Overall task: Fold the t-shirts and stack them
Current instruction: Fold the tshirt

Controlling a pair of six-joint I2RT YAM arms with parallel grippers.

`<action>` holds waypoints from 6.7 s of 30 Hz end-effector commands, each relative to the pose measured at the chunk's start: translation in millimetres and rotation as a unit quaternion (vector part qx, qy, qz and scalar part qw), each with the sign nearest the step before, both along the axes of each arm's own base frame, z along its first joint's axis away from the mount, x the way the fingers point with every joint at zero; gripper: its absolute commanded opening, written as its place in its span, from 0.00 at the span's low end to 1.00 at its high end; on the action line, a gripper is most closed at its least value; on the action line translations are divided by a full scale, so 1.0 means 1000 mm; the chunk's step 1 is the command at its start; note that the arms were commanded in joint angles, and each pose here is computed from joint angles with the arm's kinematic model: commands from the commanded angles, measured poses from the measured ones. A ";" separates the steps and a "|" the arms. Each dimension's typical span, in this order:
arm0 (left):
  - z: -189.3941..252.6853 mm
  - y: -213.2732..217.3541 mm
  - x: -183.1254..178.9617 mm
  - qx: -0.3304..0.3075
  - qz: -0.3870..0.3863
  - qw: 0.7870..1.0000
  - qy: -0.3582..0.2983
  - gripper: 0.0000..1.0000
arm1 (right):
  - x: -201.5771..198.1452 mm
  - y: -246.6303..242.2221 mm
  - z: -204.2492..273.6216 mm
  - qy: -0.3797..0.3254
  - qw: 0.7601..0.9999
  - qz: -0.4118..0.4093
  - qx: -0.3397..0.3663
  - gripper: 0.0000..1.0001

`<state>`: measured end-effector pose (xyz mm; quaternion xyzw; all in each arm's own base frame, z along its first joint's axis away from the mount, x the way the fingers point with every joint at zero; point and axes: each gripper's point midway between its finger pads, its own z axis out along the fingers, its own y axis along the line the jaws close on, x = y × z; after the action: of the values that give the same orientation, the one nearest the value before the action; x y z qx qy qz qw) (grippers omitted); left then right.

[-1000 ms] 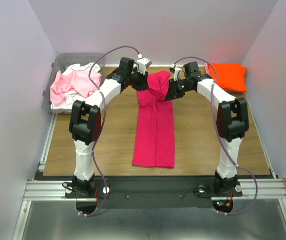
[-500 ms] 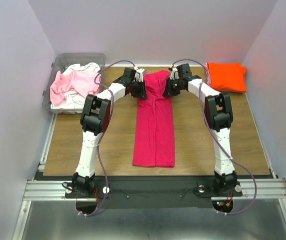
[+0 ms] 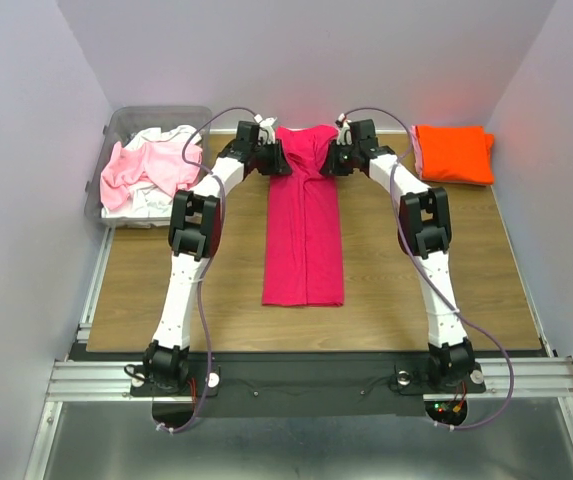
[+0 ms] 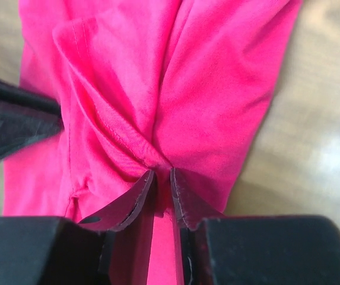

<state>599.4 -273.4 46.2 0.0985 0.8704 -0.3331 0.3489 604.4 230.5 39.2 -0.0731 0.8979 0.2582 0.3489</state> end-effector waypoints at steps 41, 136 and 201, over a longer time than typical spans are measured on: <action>0.161 0.074 -0.335 0.219 -0.337 0.809 -0.428 0.92 | -0.350 -0.029 0.125 -0.175 0.879 0.411 -0.164 0.86; 0.096 0.031 -0.320 0.257 -0.463 0.762 -0.372 0.00 | -0.304 -0.023 0.084 -0.183 0.833 0.456 -0.253 0.01; 0.028 0.057 -0.264 0.266 -0.436 0.788 -0.344 0.54 | -0.261 0.001 0.028 -0.173 0.837 0.460 -0.240 0.46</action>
<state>330.1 -209.4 68.4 0.6510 0.6342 -0.1644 0.3834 328.2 226.5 68.1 -0.6002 0.7293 0.1601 0.2868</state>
